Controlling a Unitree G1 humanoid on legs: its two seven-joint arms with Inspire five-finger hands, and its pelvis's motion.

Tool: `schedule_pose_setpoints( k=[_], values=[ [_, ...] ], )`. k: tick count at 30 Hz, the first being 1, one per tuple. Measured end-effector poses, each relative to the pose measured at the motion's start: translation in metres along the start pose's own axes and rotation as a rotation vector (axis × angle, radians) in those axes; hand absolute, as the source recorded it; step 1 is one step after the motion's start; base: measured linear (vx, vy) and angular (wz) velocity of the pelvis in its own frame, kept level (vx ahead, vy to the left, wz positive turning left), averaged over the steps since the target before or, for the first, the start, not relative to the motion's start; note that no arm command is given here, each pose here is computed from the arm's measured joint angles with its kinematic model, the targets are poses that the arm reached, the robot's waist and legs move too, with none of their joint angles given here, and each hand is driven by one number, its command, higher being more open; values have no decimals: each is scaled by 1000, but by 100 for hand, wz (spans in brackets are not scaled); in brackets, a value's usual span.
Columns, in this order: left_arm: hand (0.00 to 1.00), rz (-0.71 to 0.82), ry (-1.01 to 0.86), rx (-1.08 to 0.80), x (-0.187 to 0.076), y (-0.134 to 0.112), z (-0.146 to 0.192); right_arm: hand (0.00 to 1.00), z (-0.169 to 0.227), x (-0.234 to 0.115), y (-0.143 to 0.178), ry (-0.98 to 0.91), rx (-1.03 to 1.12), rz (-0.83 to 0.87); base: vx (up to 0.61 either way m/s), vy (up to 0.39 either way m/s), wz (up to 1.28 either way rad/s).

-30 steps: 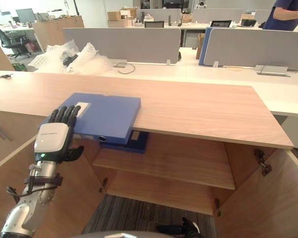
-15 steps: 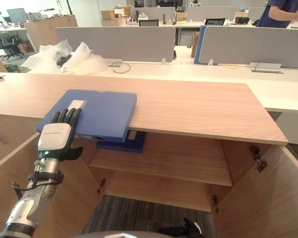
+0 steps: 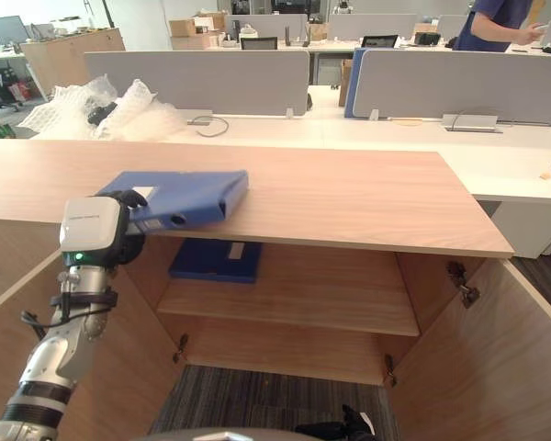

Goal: Walk over to the cabinet, pick up the folder, carry it to the office cabinet, place the folder inside the office cabinet, then close the office cabinet door

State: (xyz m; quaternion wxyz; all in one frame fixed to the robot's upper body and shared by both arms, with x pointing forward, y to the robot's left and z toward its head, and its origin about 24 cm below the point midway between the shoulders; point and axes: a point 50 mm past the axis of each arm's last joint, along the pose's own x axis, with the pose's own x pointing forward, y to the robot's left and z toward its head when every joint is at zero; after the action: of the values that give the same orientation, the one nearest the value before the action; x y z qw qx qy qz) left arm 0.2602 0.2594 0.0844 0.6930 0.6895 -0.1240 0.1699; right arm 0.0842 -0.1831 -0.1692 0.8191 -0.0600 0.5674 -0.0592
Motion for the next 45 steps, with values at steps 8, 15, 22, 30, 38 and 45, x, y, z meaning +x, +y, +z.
schedule_pose_setpoints(
  k=[8, 15, 22, 30, 38, 45],
  values=[
    [0, -5, -23, 50, 3, -1, -1, 100, 1, 0, -1, -1, 6, -3, -5, 8, -5],
    [0, 85, -53, -280, -26, 22, 54, 100, -3, 0, -3, 17, 46, -16, -23, 16, 5],
    [0, -50, -73, -1207, -51, 38, 104, 100, -8, 0, -8, 49, 90, -28, -30, 12, -1],
    [0, -178, 279, -2022, -90, 23, 81, 100, 1, -11, -2, -82, 288, -22, -7, 5, -6],
    [0, -76, 357, -2210, -100, 33, 80, 100, 66, -52, 1, -469, 441, -42, -25, 27, -7],
    [0, -34, 355, -2250, -103, 40, 84, 100, 119, -113, -28, -834, 563, -150, -32, 14, -16]
  ],
)
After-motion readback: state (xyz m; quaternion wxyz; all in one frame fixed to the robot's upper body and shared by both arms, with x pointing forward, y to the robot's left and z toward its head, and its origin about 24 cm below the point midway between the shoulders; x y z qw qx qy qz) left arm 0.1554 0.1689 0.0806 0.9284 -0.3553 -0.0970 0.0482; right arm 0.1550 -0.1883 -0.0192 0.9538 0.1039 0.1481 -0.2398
